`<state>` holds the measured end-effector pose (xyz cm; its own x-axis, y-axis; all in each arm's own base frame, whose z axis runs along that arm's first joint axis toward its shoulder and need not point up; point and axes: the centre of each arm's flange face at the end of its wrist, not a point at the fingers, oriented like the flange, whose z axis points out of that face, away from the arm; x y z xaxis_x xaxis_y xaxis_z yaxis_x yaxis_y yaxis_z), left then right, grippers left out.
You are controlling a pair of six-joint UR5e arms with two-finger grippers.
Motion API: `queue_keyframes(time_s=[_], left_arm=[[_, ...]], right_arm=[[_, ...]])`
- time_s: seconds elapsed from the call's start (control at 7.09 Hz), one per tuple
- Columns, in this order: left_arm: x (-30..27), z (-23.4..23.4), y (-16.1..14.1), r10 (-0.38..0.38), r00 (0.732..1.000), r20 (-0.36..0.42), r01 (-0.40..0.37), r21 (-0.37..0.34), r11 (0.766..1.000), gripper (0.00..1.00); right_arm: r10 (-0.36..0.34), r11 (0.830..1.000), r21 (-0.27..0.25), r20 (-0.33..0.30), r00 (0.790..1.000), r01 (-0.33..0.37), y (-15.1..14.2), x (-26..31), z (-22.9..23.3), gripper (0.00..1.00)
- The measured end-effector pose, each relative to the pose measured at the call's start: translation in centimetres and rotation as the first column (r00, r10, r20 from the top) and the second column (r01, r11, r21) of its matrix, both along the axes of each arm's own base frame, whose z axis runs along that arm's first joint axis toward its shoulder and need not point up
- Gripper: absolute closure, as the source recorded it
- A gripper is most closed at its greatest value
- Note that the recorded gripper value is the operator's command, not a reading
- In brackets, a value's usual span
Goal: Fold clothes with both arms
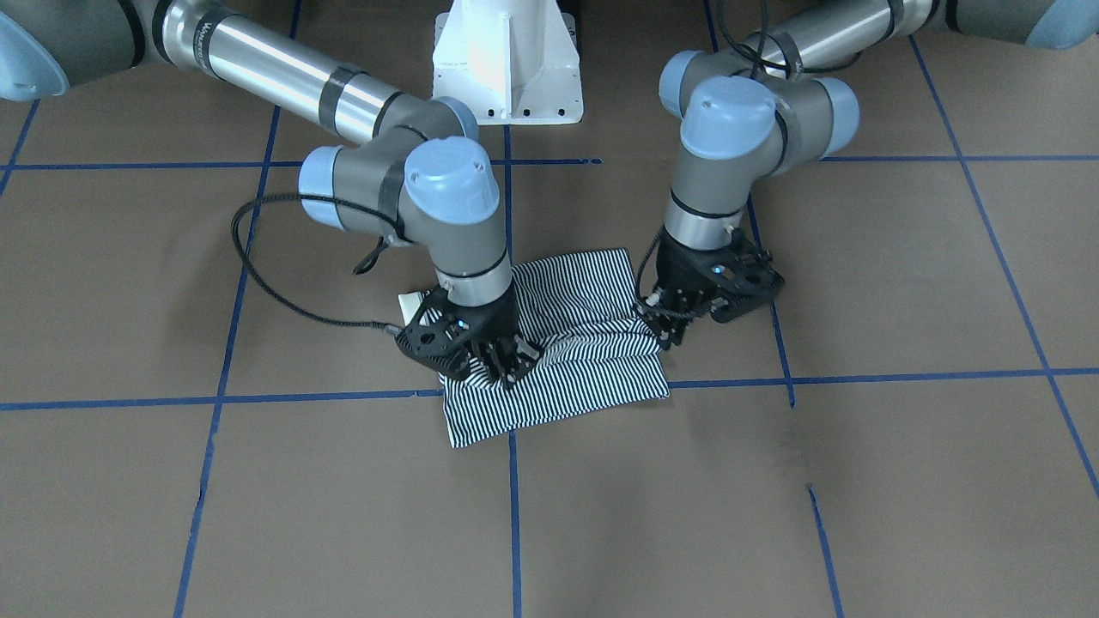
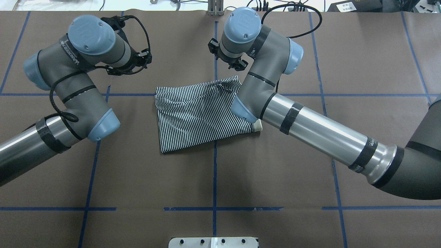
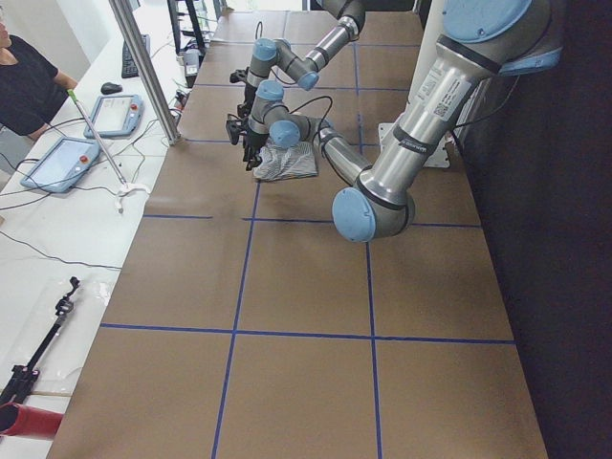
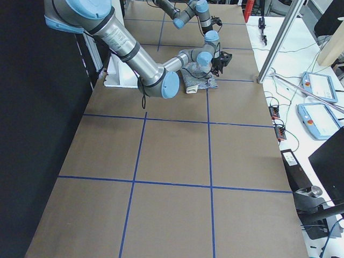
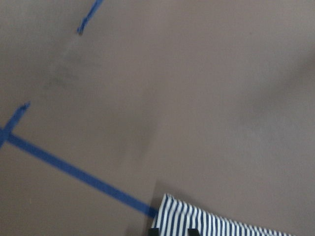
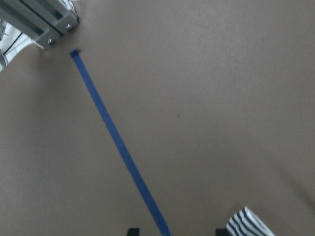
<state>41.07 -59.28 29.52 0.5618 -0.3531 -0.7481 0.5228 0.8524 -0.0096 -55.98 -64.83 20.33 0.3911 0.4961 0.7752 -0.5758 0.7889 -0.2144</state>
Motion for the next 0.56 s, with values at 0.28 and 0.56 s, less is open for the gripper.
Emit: queue_keyframes(time_s=[0.28,0.56], left_arm=[[-0.8,0.1,-0.6,0.04,0.999,-0.011,-0.039,0.007,0.999,0.0],[-1.1,-0.6,-0.4,0.069,0.997,-0.041,-0.068,0.019,0.997,0.0]], right_arm=[[-0.013,0.999,0.031,-0.031,0.999,0.014,-2.8,2.2,1.1,0.0],[-0.106,0.993,0.052,-0.073,0.992,0.11,-5.5,6.8,1.9,0.0]])
